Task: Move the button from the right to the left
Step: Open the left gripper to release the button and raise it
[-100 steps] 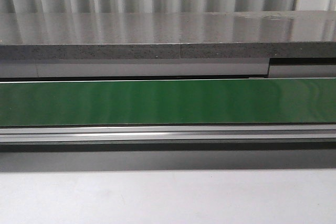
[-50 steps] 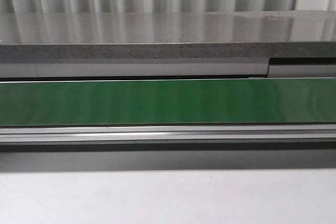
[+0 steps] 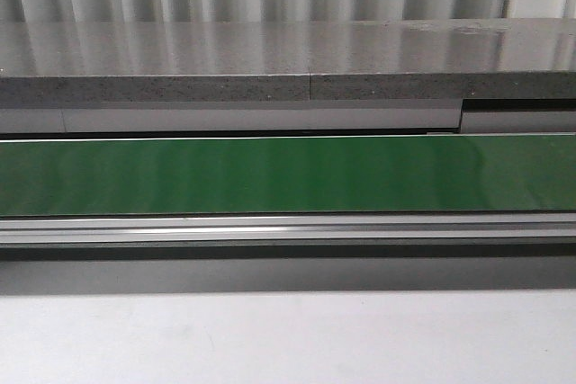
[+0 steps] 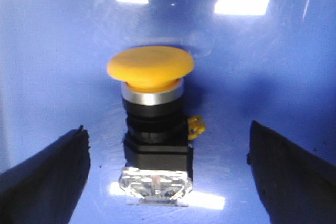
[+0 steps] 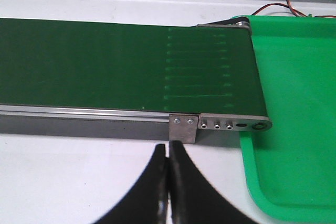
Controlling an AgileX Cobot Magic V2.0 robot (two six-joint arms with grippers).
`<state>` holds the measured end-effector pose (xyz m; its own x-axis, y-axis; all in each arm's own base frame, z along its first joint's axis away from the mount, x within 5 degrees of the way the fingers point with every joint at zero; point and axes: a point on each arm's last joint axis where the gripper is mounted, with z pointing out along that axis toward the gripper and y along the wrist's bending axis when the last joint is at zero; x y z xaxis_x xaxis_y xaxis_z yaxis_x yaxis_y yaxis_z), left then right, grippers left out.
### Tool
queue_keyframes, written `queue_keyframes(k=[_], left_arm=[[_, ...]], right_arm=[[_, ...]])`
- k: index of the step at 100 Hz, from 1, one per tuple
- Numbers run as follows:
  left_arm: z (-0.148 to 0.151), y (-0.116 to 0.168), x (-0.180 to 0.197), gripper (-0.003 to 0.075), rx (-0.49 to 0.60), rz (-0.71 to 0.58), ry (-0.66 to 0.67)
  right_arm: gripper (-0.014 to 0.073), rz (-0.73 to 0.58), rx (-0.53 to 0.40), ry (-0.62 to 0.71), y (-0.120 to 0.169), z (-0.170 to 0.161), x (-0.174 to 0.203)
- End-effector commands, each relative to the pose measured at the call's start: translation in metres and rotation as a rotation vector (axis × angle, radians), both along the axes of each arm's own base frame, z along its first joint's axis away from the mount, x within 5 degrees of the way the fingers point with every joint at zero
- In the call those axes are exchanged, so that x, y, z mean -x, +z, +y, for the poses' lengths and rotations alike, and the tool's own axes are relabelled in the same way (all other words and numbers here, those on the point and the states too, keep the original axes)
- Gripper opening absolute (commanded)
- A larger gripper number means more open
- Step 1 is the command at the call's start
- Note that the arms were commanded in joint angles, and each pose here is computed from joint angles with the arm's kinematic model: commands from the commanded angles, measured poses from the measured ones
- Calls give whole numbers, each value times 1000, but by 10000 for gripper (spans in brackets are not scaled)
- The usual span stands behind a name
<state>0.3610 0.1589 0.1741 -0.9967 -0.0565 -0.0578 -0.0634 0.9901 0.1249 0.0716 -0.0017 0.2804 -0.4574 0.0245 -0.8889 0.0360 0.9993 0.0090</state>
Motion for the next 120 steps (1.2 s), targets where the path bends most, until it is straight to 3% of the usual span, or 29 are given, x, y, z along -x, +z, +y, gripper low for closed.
queue_keyframes(k=[1,13,18,31,82,120], left_arm=[[1,47,0,580,-63,-149,16],[-3,81,4,447,-93,-282,22],[-7,95,7,342,-80,-340,34],[-23,128,17,-21,-33,-452,51],[-149,183,57,-20,37,-674,-238],[-204,197,107,-20,211,-819,-329]], right_arm=[[-66,-90,10,0,13,0,-3],[-66,-90,10,0,13,0,-3],[-66,-90,10,0,13,0,-3],[-66,-90,10,0,13,0,-3],[-66,-90,10,0,13,0,-3],[-66,-90,10,0,13,0,-3]])
